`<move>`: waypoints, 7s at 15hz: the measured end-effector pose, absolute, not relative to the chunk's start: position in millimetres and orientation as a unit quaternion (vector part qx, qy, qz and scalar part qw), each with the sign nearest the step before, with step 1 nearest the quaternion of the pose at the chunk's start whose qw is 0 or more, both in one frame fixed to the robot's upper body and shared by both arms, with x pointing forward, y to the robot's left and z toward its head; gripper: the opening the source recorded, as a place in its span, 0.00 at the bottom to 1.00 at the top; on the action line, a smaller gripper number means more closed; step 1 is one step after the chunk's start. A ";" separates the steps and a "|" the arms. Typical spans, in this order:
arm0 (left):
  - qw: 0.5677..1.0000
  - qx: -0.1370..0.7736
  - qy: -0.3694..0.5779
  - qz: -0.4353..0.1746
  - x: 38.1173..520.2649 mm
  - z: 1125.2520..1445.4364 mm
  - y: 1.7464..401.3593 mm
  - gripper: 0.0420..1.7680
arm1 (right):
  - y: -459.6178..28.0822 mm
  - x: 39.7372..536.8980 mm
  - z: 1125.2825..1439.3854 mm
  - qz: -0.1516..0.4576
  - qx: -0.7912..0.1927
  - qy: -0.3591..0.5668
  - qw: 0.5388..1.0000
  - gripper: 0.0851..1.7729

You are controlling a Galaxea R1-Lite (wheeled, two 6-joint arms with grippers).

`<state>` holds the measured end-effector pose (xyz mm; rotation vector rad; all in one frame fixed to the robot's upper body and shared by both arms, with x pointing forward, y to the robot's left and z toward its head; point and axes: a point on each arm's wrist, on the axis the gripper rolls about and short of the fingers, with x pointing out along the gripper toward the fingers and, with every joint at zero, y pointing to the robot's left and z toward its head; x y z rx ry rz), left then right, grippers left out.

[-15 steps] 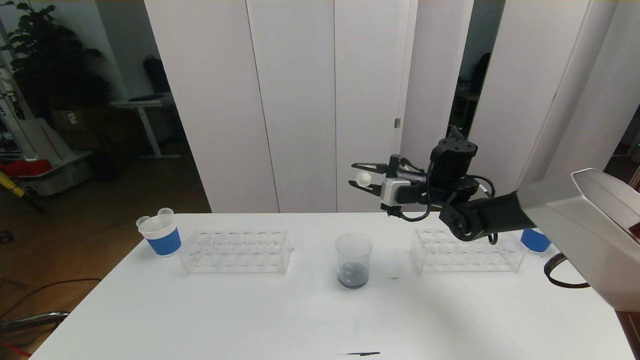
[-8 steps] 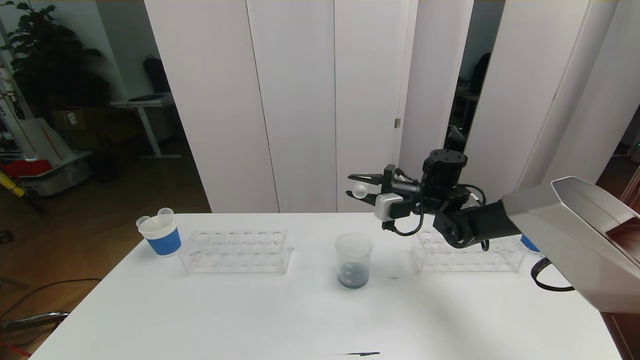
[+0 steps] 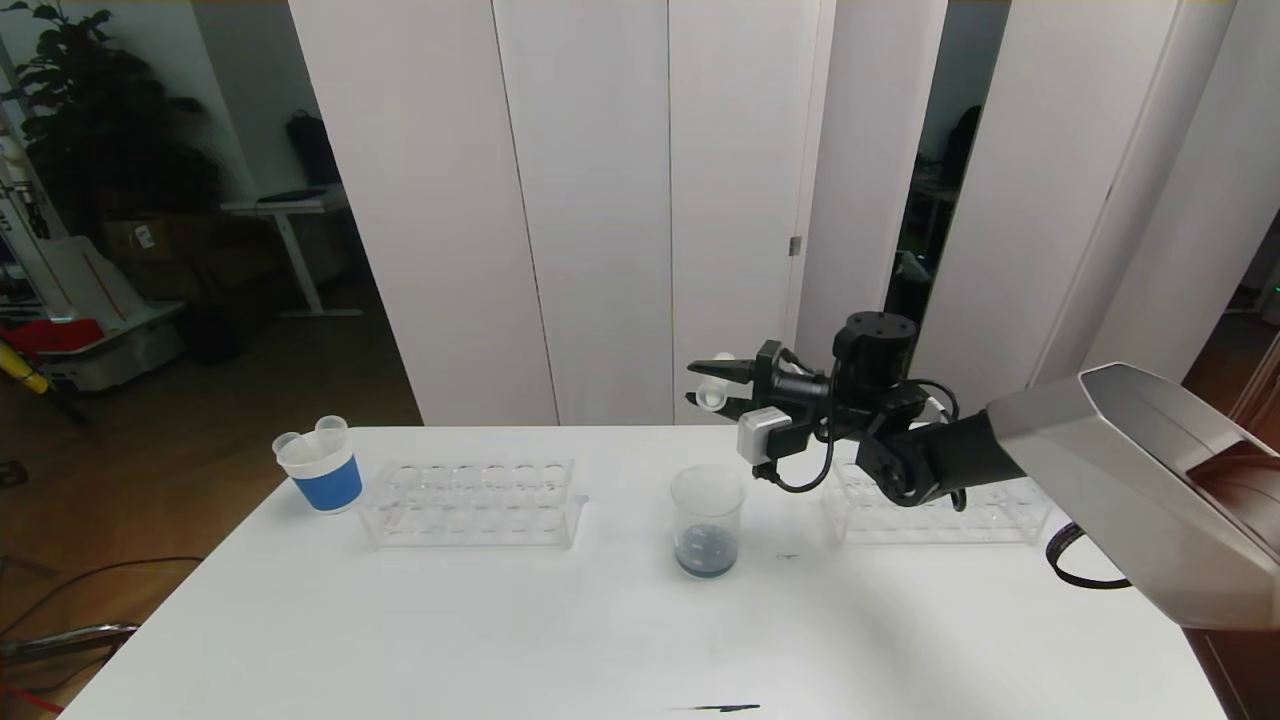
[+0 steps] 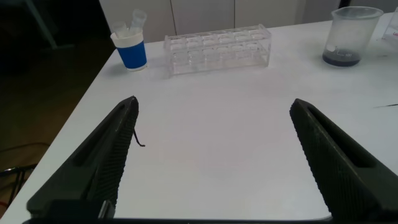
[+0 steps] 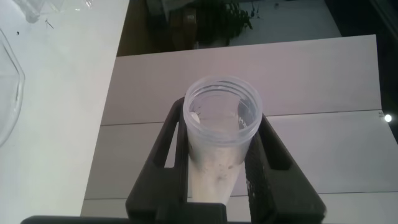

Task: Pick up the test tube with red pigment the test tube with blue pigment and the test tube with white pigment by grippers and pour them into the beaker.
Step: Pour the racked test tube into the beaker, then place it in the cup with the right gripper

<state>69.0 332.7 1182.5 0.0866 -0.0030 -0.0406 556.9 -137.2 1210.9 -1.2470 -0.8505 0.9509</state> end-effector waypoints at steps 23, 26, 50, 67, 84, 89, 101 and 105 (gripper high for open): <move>0.999 0.043 -0.002 -0.020 69.0 1182.5 332.7 0.98 | -141.4 548.7 1205.6 0.403 -0.561 -0.411 0.595 0.30; 0.999 0.043 -0.002 -0.020 69.0 1182.5 332.7 0.98 | -142.9 549.7 1206.7 0.397 -0.566 -0.414 0.592 0.30; 0.999 0.043 -0.002 -0.020 69.0 1182.5 332.7 0.98 | -141.7 552.3 1207.7 0.379 -0.588 -0.429 0.571 0.30; 0.999 0.043 -0.002 -0.020 69.0 1182.5 332.7 0.98 | -133.0 546.3 1257.5 0.248 -0.544 -0.293 0.746 0.30; 0.999 0.043 -0.002 -0.020 69.0 1182.5 332.7 0.98 | -135.8 521.1 1289.1 0.058 -0.008 0.036 0.998 0.30; 0.999 0.043 -0.002 -0.020 69.0 1182.5 332.7 0.98 | -156.5 505.5 1279.3 0.010 -0.010 0.018 1.000 0.30; 0.999 0.043 -0.001 -0.020 69.0 1182.4 332.7 0.98 | -305.6 480.4 1338.0 -0.155 -0.004 -0.061 0.986 0.30; 0.999 0.043 -0.001 -0.020 69.0 1182.4 332.7 0.98 | -362.2 461.0 1339.8 -0.224 -0.001 -0.056 0.973 0.30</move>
